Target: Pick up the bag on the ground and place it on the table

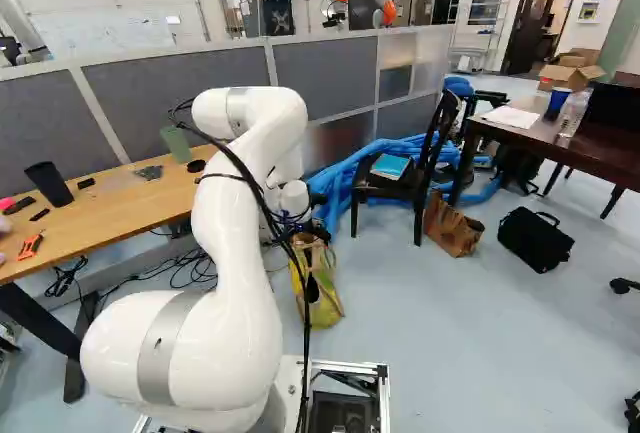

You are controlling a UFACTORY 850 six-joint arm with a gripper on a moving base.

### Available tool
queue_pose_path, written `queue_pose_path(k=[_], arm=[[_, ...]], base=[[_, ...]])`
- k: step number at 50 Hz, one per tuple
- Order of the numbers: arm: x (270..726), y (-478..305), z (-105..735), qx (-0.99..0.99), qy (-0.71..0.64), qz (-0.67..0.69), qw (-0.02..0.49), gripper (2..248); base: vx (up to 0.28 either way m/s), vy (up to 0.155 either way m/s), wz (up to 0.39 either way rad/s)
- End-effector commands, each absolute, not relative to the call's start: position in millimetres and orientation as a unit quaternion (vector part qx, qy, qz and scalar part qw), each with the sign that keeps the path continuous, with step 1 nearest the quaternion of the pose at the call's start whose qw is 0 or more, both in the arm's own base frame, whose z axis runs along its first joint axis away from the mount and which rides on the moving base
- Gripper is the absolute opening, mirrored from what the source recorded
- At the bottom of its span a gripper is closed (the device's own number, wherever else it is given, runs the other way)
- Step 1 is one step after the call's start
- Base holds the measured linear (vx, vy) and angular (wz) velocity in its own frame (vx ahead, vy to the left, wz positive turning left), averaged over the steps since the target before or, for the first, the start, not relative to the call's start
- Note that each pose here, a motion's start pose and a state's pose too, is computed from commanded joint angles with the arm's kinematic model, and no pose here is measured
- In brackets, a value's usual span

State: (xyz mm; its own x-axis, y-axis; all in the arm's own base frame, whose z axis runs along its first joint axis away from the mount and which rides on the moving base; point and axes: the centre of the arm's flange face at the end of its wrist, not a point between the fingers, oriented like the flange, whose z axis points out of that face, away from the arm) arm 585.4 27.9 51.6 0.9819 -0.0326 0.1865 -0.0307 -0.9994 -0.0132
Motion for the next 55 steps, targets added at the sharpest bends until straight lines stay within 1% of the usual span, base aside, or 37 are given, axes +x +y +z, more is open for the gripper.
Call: queue_pose_path(k=[32,55], arm=[[605.1,29.6,2.9,-0.996,0.012,-0.094,0.005,247],[607.4,29.8,-31.8,-0.992,-0.094,-0.087,-0.005,247]], base=[[0.0,0.0,0.0],[0.0,0.0,0.0]])
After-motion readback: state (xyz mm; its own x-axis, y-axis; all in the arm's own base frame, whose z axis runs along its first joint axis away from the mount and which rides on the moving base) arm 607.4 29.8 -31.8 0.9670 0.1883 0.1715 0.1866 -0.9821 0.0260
